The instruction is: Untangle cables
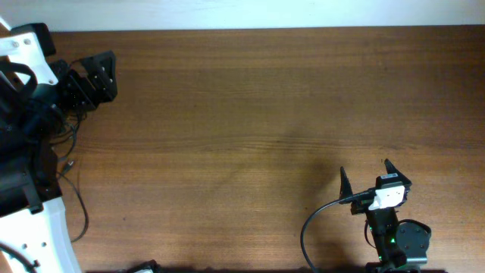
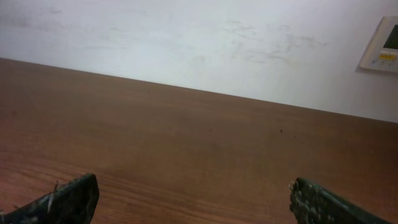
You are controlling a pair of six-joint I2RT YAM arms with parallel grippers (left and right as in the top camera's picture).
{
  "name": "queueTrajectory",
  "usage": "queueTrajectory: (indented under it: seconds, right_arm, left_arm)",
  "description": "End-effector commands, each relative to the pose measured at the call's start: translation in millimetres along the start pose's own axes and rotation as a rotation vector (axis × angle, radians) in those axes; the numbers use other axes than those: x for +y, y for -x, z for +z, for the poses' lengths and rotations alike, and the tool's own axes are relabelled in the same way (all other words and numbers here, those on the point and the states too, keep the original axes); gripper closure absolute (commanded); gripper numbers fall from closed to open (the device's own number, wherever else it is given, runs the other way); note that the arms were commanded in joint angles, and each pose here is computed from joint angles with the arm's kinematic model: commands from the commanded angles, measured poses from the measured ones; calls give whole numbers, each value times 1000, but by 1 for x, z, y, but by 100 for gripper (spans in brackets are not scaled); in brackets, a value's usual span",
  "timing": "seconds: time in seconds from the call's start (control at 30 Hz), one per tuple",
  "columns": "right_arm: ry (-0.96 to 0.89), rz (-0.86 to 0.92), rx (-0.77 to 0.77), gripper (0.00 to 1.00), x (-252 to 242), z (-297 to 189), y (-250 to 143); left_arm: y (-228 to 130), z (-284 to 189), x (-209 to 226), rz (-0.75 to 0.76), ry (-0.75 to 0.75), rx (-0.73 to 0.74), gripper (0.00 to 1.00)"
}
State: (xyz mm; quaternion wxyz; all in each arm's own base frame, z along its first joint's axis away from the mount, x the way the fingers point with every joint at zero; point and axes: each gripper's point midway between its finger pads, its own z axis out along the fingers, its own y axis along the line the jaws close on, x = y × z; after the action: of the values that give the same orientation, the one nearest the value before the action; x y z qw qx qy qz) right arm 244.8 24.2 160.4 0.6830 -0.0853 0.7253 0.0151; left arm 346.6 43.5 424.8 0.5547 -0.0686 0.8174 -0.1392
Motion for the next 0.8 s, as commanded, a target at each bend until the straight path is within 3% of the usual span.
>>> queueTrajectory:
  seconds: [0.0,0.33,0.4,0.5,0.67,0.77]
  right_arm:
    - [-10,10,-1,1,-2,0,-2]
    - [-10,10,-1,1,-2,0,-2]
    - [-10,10,-1,1,-2,0,-2]
    - [-10,10,-1,1,-2,0,-2]
    - [-10,10,-1,1,-2,0,-2]
    - [-10,10,-1,1,-2,0,-2]
  left_arm:
    - [0,0,-2,4,-9,-1,1]
    - [-8,0,6,-13,35,27,1]
    - [-27,-6,2,67,44,69,0]
    - [-63,-13,-28,370,-51,13,1]
    - [-157,-24,-25,473,-87,-236,1]
    - [-202,-20,-12,505,-27,-351,1]
